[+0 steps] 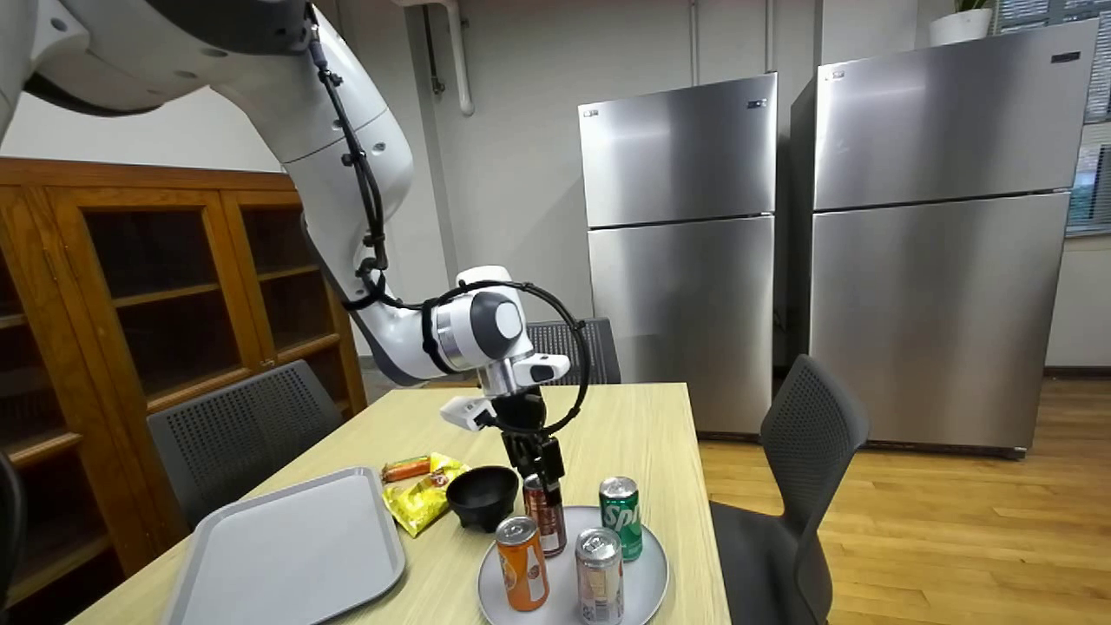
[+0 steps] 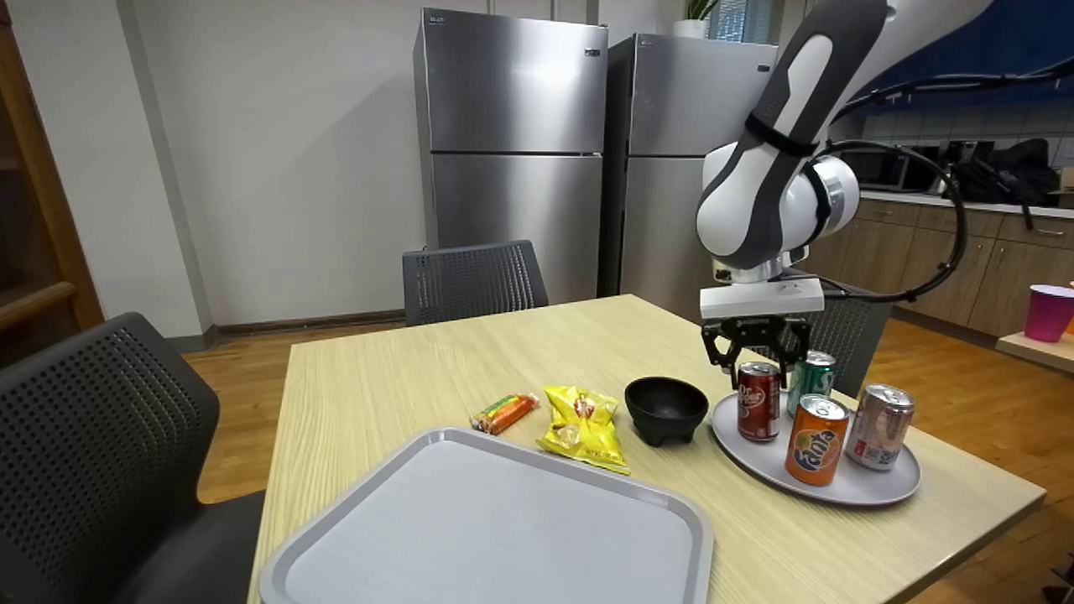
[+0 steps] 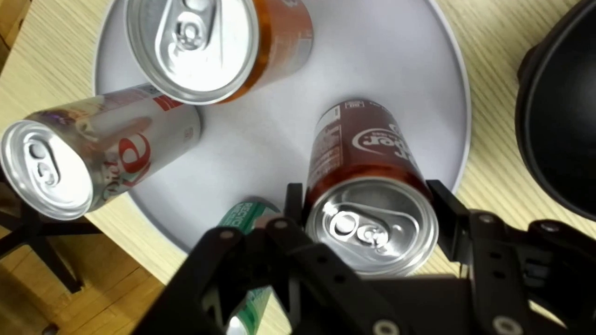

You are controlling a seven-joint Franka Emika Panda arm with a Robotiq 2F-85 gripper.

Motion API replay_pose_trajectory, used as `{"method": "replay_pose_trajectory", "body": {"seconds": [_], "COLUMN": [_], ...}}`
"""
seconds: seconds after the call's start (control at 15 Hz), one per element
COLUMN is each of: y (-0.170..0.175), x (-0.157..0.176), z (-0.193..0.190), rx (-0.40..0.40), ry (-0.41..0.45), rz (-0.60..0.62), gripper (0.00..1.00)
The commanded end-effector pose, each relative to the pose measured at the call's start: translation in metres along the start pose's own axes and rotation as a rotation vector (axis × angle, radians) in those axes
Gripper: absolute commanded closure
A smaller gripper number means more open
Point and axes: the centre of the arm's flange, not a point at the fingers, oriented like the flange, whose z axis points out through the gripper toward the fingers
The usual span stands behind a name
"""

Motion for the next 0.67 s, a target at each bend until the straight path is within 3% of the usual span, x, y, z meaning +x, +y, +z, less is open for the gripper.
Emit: {"method": "replay_pose_trajectory", "body": {"seconds": [0.0,0.27,0.6], "y": [0.005,0.009,0.006], "x": [0.000,0.002,0.003], "z": [-0.026,-0.055,-0.063], "rx": [0.020,0.057,0.068], "ry": [0.041,0.079,0.082], "rz": [0.011,0.018,0.014], "gripper": [0.59,0.59,0.59]}}
